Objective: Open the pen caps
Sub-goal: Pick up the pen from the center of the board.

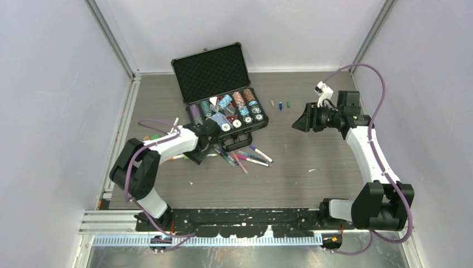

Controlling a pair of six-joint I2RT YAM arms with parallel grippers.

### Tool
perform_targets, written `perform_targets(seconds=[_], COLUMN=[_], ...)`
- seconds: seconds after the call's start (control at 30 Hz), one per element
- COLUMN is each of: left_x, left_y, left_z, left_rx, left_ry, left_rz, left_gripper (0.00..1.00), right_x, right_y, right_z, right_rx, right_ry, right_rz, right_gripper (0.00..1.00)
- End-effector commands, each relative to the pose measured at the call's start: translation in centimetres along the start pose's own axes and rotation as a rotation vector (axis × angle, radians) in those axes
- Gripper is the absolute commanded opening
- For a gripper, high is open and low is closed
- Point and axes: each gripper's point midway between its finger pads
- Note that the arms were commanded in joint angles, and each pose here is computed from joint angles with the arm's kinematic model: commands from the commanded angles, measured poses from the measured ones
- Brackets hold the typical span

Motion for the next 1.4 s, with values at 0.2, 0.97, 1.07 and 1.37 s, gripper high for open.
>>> perform_targets(seconds=[0.2,0.97,1.07,1.37], left_x=[0.0,0.0,-1.0,-3.4], left_y=[-1.0,-0.8,-2.0,-6.3], left_z=[-0.9,4.3,6.3,18.2], left_rx=[0.025,-0.294,-0.505,-1.436], left_ry=[0.002,0.133,0.190,0.237], left_rz=[0.009,-0.066,-0.164,-0.376], left_gripper=[0.37,0.00,0.00,0.00], right_x=[0.7,0.8,0.1,-3.7], right_y=[0.1,0.6,2.7,10.7], right_z=[0.2,0.5,0.3,-1.9], right_rx=[0.012,0.052,0.192,0.535], right_ry=[-0.018,-0.028,-0.018,0.056], right_rz=[0.025,0.013,0.004,0.130], right_gripper=[0.54,0.54,0.54,0.63])
Point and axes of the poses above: each gripper's point midway between its finger pads, its own z axis back along the fingers, its own y axis along the line the jaws close on, x = y × z, and after that the axes turned 4 degrees about z, right-handed
